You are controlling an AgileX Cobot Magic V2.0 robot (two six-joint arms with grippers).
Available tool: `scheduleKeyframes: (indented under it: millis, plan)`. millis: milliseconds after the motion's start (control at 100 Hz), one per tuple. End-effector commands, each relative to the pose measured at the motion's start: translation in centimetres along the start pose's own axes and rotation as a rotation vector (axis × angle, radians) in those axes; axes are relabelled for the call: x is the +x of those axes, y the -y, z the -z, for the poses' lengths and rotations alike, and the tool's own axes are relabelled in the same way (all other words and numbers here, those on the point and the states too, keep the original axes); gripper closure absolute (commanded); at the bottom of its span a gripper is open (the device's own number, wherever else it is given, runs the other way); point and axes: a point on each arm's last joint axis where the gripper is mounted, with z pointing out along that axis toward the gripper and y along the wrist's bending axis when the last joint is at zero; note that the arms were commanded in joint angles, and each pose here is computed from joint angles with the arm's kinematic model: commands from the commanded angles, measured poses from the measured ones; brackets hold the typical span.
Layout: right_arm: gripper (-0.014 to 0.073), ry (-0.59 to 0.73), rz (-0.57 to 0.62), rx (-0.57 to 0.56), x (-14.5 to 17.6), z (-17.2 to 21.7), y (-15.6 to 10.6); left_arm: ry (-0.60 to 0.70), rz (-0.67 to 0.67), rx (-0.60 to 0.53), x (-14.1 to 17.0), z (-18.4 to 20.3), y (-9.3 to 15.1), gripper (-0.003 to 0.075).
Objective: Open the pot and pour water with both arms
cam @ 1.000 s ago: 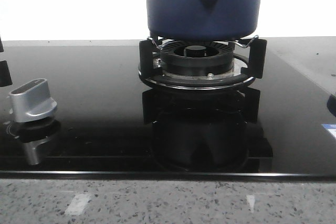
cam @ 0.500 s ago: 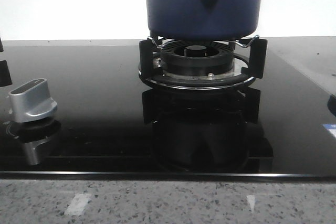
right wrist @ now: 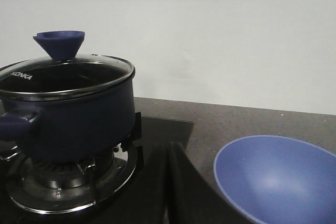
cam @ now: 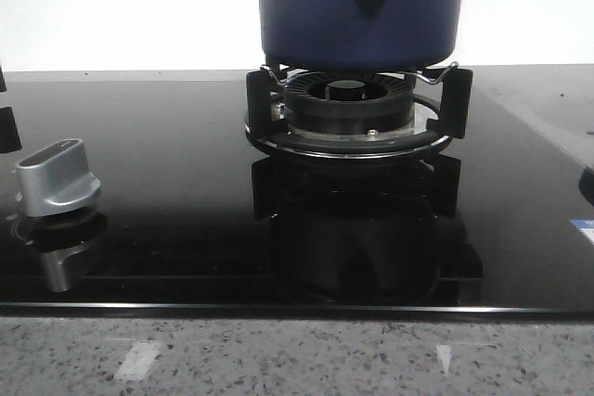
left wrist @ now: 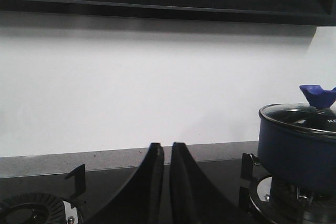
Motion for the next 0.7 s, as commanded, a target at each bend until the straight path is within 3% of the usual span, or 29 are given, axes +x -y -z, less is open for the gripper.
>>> scheduleKeyframes:
  millis: [0, 320, 530, 690]
  plan:
    - [0.0651, 0.035, -0.010, 0.025, -0.9, 0.0, 0.2, 0.016, 0.022, -0.025, -0.7, -0.1, -0.2, 0.0740]
    - [0.0651, 0.035, -0.010, 0.025, -0.9, 0.0, 0.2, -0.146, 0.026, -0.260, 2.0, 0.2, -2.4, 0.0741]
    - [0.0651, 0.035, -0.010, 0.025, -0.9, 0.0, 0.2, -0.051, 0.028, -0.268, 6.1, 1.3, -2.5, 0.0741]
    - [0.0651, 0.035, -0.010, 0.025, -0.9, 0.0, 0.2, -0.074, 0.038, -0.272, 9.4, 2.2, -2.5, 0.0741]
